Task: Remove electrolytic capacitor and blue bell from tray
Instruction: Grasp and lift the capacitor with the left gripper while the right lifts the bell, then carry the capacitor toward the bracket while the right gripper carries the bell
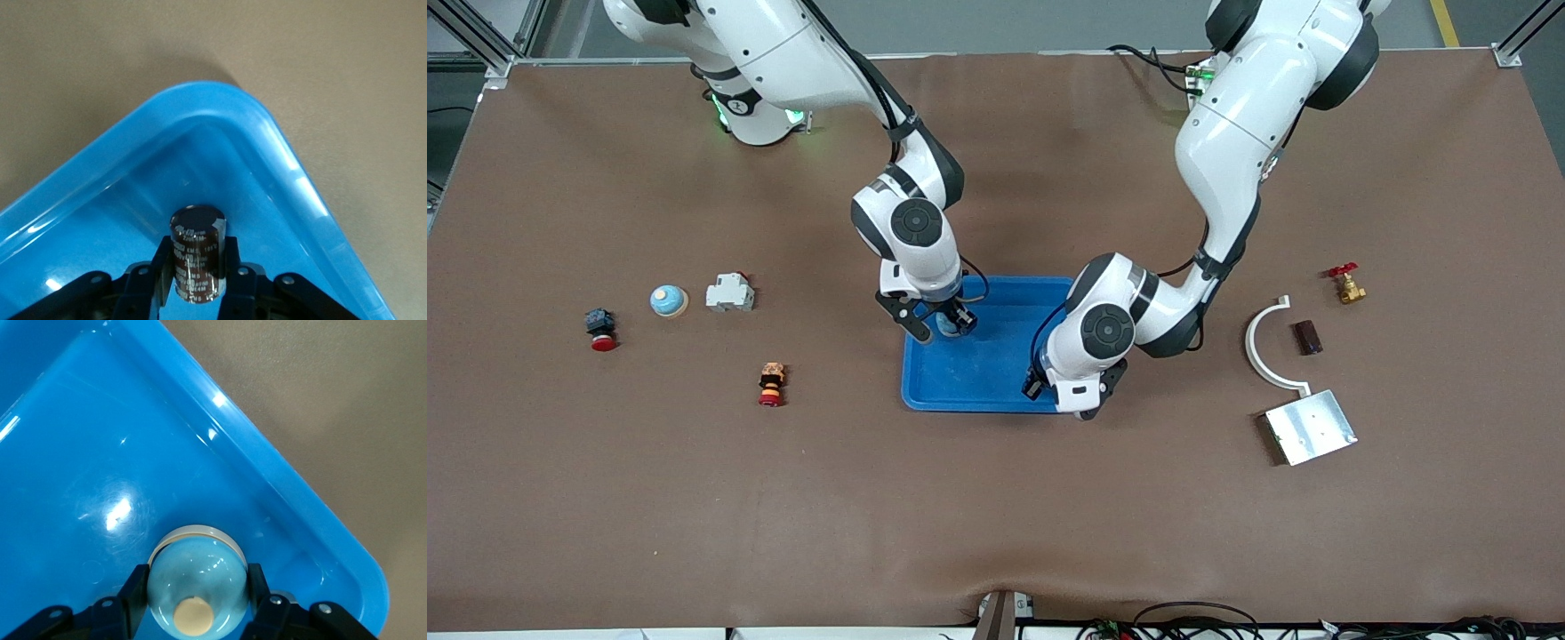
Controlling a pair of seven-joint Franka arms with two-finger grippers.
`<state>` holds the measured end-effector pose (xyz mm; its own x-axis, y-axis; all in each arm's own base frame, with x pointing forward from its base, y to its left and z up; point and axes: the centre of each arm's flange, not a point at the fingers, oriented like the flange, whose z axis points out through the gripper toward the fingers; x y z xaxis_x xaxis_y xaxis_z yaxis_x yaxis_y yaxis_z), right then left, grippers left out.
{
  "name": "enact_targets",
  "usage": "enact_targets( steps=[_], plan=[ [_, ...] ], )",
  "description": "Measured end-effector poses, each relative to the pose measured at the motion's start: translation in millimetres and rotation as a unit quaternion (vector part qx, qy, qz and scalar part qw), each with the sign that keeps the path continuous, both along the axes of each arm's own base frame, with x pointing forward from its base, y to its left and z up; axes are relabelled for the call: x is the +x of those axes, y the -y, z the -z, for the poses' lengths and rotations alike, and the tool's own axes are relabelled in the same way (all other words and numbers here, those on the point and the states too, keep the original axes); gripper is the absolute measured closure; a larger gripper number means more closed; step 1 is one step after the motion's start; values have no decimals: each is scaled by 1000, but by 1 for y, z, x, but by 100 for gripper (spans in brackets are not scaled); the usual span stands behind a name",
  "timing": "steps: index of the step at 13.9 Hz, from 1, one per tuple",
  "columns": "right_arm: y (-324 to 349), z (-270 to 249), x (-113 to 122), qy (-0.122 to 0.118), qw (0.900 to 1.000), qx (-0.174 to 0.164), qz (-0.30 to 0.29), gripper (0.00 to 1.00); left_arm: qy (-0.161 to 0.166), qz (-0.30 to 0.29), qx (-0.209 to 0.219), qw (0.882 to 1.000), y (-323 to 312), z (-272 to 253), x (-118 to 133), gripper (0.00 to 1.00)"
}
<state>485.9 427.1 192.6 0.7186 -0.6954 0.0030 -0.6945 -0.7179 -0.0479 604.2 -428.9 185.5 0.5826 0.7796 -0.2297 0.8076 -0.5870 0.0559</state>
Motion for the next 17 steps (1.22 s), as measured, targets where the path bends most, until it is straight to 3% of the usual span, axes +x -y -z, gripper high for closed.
enact_targets(
  steps=[5,10,14,17],
  plan=[
    [-5,-13,9,-3,1000,-3,10,36,-21,12,15,1000,-1,-32,-2,67],
    [-2,-44,37,-5,1000,-14,8,36,-32,25,39,998,-23,-101,3,67],
    [37,-58,64,-21,999,-30,-24,36,-52,100,53,992,-66,-158,1,67],
    [73,-82,84,-23,998,-31,-51,36,-54,183,52,980,-112,-177,-16,67]
  ],
)
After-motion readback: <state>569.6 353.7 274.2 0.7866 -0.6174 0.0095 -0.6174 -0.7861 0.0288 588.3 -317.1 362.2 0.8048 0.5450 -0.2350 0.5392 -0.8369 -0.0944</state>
